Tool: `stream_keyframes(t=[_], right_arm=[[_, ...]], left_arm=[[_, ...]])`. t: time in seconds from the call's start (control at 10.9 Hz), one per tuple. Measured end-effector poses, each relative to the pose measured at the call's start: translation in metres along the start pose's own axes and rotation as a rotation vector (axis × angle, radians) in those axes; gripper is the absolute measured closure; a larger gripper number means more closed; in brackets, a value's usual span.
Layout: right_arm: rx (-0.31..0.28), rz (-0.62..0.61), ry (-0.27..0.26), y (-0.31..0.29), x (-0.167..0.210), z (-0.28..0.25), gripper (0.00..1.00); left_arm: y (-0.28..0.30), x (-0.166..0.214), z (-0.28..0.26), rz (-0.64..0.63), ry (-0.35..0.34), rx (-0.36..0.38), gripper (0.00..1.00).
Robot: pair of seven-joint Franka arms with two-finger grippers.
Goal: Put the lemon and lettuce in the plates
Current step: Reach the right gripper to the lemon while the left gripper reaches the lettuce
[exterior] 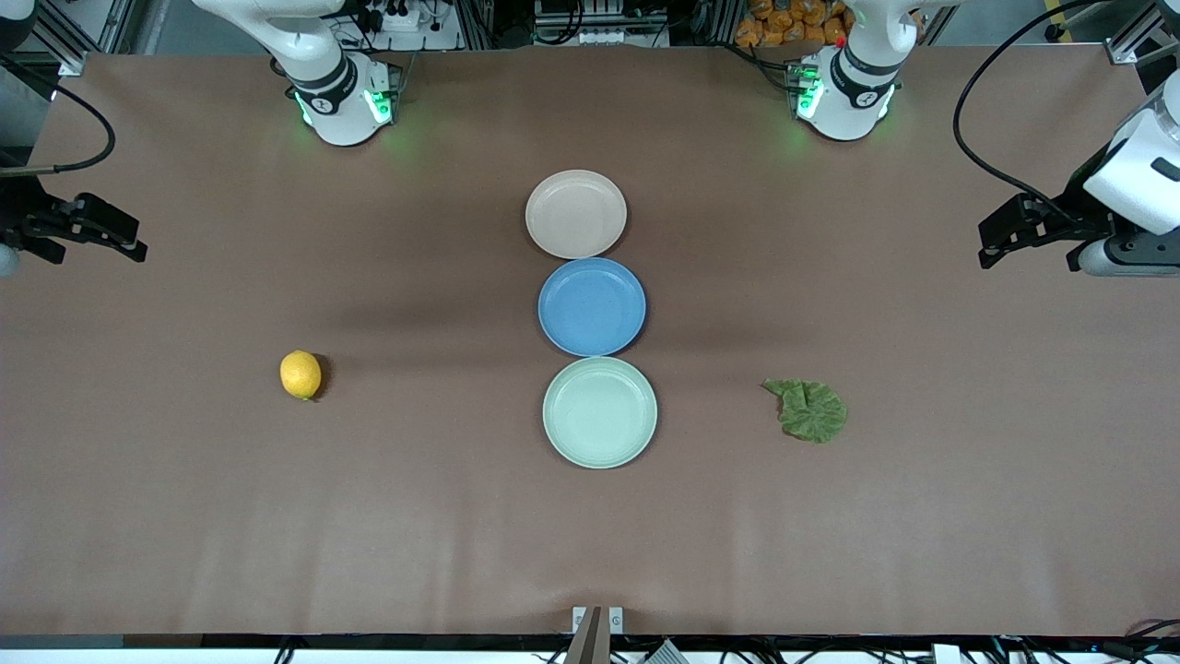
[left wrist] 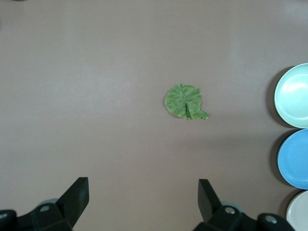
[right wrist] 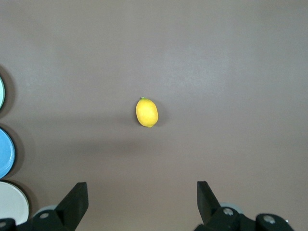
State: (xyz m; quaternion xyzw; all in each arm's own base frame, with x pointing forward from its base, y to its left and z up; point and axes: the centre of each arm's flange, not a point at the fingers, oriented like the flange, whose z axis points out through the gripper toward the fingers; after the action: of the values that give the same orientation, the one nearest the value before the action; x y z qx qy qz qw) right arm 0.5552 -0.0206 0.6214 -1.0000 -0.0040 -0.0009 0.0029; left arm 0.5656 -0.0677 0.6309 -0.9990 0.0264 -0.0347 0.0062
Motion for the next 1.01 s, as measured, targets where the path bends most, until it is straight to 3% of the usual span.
stream_keyframes(t=[0.64,1.01], right_arm=[[0.001,0.001,-0.014,0.000,0.001,0.005,0.00],[0.001,-0.023,-0.016,0.009,0.010,0.051,0.00]], left_arm=[[0.000,0.006,0.018,-0.003,-0.034,-0.032,0.00],[0.015,0.042,0.124,0.024,-0.091,-0.061,0.00]])
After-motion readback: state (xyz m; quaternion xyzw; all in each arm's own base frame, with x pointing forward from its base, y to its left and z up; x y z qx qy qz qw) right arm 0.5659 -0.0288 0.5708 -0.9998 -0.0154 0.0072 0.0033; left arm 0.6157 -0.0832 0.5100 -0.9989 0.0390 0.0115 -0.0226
